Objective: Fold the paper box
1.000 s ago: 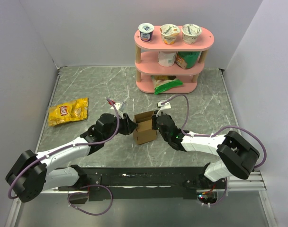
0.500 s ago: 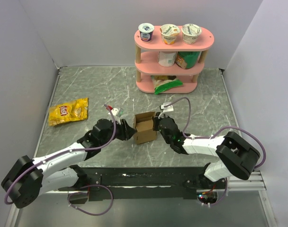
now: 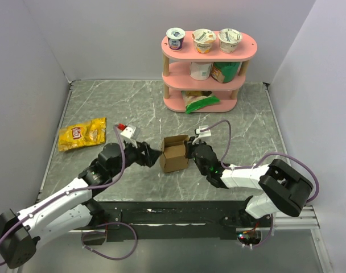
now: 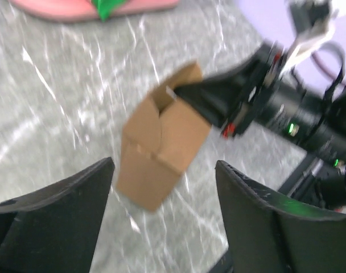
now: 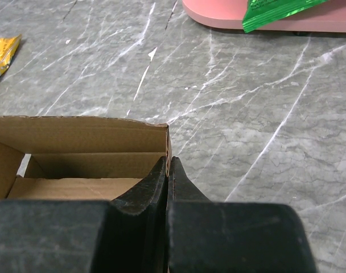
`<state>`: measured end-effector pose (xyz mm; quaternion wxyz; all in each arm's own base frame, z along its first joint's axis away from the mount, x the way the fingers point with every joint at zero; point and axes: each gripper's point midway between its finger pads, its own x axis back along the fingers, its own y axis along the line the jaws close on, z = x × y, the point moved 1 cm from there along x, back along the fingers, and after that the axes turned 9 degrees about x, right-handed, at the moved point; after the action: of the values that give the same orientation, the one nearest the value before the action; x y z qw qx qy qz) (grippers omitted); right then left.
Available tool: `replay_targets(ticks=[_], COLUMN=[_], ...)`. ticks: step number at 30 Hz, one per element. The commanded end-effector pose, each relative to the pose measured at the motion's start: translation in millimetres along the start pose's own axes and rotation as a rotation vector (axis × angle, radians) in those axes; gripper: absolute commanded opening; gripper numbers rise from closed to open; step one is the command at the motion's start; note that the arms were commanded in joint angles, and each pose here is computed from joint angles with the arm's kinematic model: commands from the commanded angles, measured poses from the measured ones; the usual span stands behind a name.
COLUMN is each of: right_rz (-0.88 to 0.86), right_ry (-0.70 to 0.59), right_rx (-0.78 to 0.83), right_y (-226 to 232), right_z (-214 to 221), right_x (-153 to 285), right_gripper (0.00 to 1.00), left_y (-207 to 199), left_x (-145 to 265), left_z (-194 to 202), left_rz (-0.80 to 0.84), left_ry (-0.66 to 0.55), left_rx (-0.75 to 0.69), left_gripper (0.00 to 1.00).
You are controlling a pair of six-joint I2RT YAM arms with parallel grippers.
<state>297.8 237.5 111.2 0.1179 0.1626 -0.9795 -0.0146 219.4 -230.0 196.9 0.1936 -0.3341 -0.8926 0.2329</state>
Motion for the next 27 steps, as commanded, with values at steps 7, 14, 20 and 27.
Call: replay_targets(ticks=[7, 14, 20, 27], right_rz=[0.012, -0.005, -0.005, 0.002], right_ry=[0.119, 0.121, 0.129, 0.137], right_rx=[0.087, 0.089, 0.095, 0.096], right_y=[-10.2, -6.2, -5.9, -5.7], right_z=[37.1, 36.7, 38.1, 38.7], right_x=[11.8, 10.8, 10.0, 9.0], right_gripper=[0.0, 0.0, 0.0, 0.0], left_y=[-4.0, 0.3, -12.7, -12.5], left_x=[-52.5, -61.7, -76.8, -86.2], left_z=[-48.1, -50.2, -27.7, -8.0], left_rz=[-0.034, -0.023, 0.096, 0.129], left_ry=[-0.146, -0.217, -0.121, -0.045], left_rx=[-0.123, -0.152, -0.195, -0.196], left_gripper=[0.67, 0.67, 0.66, 0.46])
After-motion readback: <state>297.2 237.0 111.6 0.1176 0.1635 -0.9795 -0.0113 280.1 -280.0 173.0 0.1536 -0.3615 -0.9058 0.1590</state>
